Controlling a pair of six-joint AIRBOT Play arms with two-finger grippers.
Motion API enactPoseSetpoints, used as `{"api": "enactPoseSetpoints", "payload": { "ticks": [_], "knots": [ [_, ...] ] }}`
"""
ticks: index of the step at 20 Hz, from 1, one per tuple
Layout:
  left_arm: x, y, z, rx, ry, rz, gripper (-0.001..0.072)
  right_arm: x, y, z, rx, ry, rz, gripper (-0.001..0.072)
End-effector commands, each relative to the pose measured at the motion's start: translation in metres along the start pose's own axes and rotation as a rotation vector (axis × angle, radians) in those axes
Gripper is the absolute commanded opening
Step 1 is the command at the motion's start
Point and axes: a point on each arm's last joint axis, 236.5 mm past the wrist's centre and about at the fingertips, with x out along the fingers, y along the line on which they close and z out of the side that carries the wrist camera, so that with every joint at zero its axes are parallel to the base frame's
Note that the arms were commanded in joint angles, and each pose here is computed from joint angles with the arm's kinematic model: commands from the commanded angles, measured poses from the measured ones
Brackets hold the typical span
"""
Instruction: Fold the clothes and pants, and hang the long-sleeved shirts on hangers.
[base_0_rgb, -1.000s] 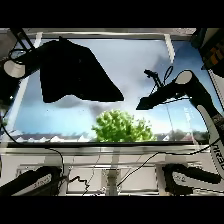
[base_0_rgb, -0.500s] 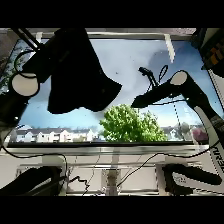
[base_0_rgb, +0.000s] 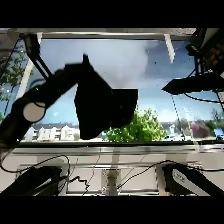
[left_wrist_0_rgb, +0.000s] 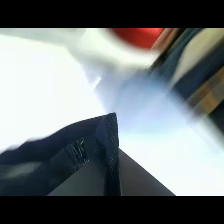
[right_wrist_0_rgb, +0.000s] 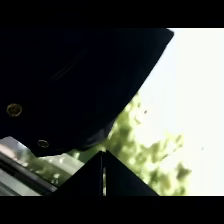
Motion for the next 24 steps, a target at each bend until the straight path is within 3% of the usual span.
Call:
{"api": "enactPoseSetpoints", "payload": {
  "ticks": [1, 6, 12, 15, 16, 18, 19, 21, 22, 23, 24],
  "knots": [
    [-0.027, 0.084, -0.109, 0.068, 0.267, 0.267, 0.0019, -0.020, -0.012, -0.009, 0.027, 0.003, -0.055, 0.0018],
    [-0.072, 0.140, -0.179, 0.129, 0.568, 0.478, 0.0024, 0.011, 0.019, -0.033, 0.072, 0.084, 0.065, 0.0018],
    [-0.079, 0.169, -0.160, 0.222, 0.534, 0.572, 0.0024, 0.094, 0.105, -0.167, 0.182, 0.439, 0.354, 0.0018],
    [-0.098, 0.220, -0.138, 0.053, 0.437, 0.758, 0.0024, 0.112, 0.153, -0.209, 0.211, 0.514, 0.464, 0.0019],
    [-0.109, 0.242, -0.136, -0.037, 0.406, 0.832, 0.0024, 0.118, 0.164, -0.215, 0.199, 0.515, 0.475, 0.0061],
    [-0.129, 0.277, -0.140, -0.142, 0.387, 0.940, 0.0024, 0.129, 0.183, -0.220, 0.176, 0.500, 0.464, 0.0315],
    [-0.138, 0.288, -0.145, -0.175, 0.391, 0.973, 0.0025, 0.134, 0.191, -0.219, 0.194, 0.486, 0.452, 0.0407],
    [-0.147, 0.296, -0.153, -0.197, 0.403, 1.002, 0.0025, 0.147, 0.206, -0.213, 0.218, 0.428, 0.418, 0.0417],
    [-0.148, 0.297, -0.156, -0.199, 0.410, 1.004, 0.0026, 0.154, 0.213, -0.212, 0.242, 0.406, 0.403, 0.0479],
    [-0.148, 0.296, -0.160, -0.209, 0.416, 1.000, 0.0025, 0.159, 0.221, -0.214, 0.269, 0.405, 0.394, 0.0599],
    [-0.146, 0.293, -0.163, -0.228, 0.419, 0.992, 0.0026, 0.163, 0.230, -0.220, 0.279, 0.414, 0.392, 0.0631]
  ]
}}
